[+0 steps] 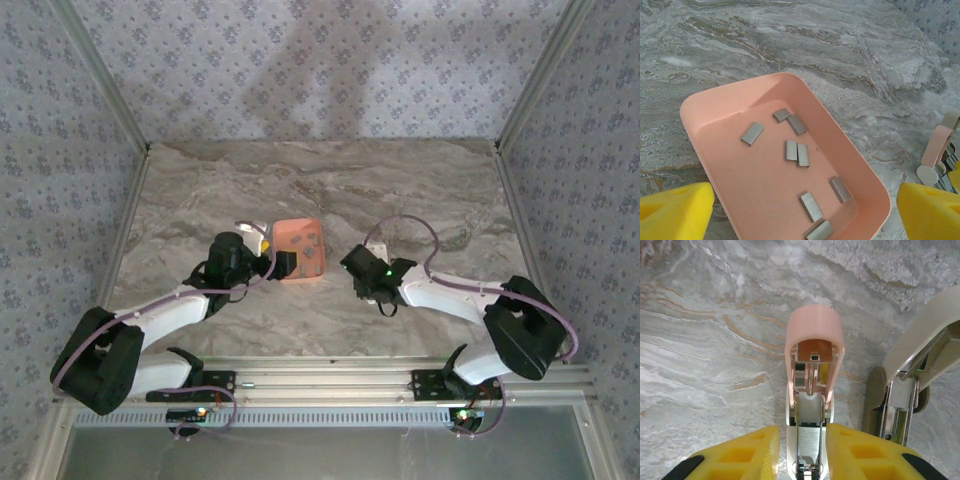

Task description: Load the staples into the stapler

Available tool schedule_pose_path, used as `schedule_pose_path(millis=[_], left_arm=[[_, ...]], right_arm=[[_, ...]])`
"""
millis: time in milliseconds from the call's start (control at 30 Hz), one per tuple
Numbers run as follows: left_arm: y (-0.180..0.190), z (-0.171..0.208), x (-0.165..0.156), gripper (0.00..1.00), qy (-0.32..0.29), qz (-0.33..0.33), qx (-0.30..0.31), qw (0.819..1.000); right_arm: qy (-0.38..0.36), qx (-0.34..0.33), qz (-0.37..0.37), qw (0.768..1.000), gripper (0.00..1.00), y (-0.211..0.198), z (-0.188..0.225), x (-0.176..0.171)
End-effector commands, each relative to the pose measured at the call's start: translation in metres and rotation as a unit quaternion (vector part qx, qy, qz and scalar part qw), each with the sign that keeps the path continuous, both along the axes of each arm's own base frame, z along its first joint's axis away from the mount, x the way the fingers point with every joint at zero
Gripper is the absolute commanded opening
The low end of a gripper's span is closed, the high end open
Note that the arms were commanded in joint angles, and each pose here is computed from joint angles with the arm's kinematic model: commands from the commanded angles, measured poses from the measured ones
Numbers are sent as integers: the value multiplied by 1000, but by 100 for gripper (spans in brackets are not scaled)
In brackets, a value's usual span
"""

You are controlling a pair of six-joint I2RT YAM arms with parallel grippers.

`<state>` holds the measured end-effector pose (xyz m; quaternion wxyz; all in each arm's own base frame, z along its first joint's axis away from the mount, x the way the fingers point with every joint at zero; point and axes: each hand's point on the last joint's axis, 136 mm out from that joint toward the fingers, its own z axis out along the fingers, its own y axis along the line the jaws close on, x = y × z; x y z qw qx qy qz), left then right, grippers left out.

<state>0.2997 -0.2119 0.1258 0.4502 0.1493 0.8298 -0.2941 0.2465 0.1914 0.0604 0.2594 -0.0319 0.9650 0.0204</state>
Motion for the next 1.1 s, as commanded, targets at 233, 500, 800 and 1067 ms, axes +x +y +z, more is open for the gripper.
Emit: schedule_pose_path(millis=[233,500,800,1067], left_arm=[[-3,12,1,94,-22,-7,-6,1000],[-3,12,1,94,-23,-6,-6,1000],[-3,12,1,94,-23,-7,-5,1000],[-3,13,2,94,-24,-6,-6,1000]], right_arm=[[13,49,-17,999,29,-7,10,12],[27,51,-25,998,26,-12,0,18],[41,40,-28,998,24,-15,-13,17],[48,31,-29,998,22,-18,-20,16]])
